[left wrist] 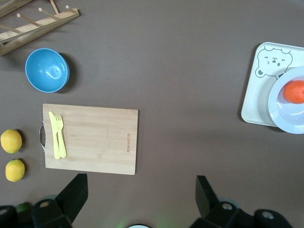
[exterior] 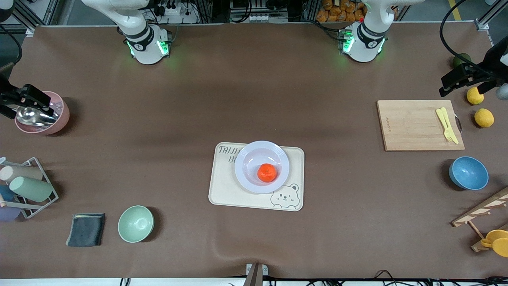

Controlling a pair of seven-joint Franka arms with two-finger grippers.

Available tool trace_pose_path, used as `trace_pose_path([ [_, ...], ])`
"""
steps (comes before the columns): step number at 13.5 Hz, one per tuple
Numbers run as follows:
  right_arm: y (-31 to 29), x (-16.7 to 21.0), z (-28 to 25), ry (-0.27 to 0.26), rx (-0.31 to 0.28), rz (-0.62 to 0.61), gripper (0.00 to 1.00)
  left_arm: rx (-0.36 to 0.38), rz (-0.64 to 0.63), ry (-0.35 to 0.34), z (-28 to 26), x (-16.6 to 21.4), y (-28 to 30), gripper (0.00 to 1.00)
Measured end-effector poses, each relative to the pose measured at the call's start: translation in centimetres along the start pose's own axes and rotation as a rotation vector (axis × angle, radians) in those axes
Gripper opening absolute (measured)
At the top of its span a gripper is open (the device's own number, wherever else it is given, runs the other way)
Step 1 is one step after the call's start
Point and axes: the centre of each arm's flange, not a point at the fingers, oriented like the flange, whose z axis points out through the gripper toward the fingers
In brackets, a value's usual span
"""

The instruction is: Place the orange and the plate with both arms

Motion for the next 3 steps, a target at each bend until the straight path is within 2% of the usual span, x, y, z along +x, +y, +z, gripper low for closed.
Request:
trace_pose_path([
  [3,0.05,0.12,0.30,-0.005,0.000,0.000,1.00,0.000,0.003,0.001,-0.03,-0.01,0.17,1.00],
])
